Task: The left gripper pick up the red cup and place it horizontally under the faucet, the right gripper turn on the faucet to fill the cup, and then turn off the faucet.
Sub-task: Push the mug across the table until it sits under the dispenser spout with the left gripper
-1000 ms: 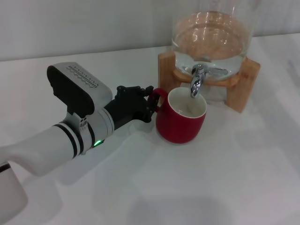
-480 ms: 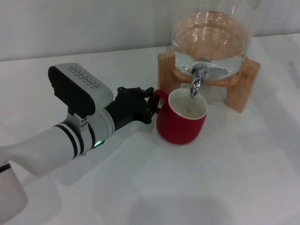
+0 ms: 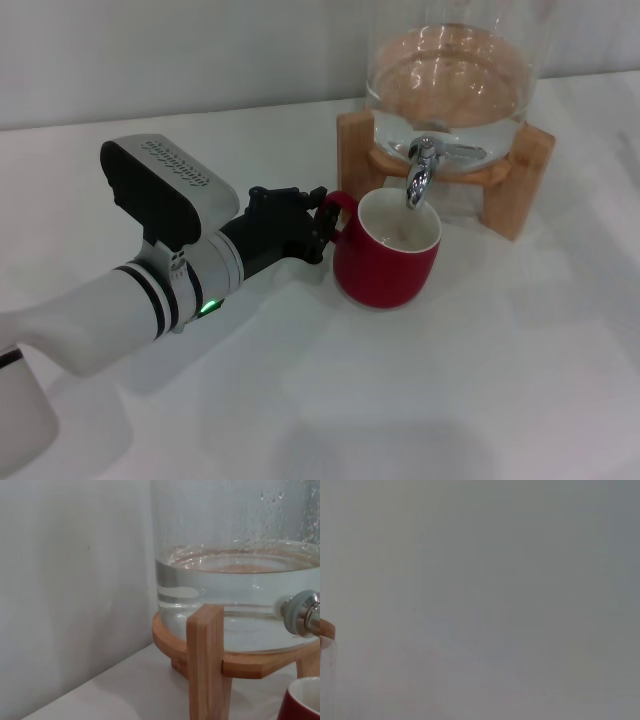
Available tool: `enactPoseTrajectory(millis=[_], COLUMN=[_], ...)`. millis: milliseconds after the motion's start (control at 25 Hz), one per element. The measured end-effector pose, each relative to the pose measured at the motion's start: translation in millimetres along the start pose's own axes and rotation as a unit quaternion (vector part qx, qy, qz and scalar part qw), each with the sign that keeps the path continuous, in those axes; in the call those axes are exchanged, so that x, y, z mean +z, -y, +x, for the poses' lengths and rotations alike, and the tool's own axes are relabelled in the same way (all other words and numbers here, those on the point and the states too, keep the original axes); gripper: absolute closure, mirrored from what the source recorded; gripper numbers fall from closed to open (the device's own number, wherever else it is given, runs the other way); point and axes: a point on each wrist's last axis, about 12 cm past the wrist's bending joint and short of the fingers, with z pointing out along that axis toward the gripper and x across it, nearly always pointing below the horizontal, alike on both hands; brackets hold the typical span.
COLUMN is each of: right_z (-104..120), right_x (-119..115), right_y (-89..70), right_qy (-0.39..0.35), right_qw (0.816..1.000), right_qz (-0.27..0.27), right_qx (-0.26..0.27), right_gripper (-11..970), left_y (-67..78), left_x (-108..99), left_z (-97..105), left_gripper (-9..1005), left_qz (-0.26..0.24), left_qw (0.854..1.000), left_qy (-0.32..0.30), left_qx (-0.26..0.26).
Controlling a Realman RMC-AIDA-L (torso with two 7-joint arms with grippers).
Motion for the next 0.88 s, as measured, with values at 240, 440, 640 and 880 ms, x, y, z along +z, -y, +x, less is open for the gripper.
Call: enactPoseTrajectory(millis=[240,440,640,880], right_z=[0.2,0.2,0.2,0.3], right_x=[-0.3,-0.3,-0.8,-1.4], right_y=[0.1,0.1,0.3,0.6], right_qy=[0.0,0.0,-0.001,-0.001], right_qw=[1.0,1.0,1.0,1.0], right_qz=[0.0,0.0,0.001,0.001], right_qx=[0.0,0.0,0.0,0.0], right_gripper=[286,286,286,286], left_y=[-0.8,-0.6,0.0,0.6], left_x=[-0.1,-0.2,-0.2,-0.1], left_z=[-0.3,-0.6,-0.8,-1.4], left_gripper=[765,762,762,763], left_qz=[-0.002,-0.002,-0.001,0.0], left_qw=[1.0,1.0,1.0,1.0], left_qy=[0.001,0.004,0.005,0.007], left_qx=[-0.003,-0.01,-0.01,-0.014])
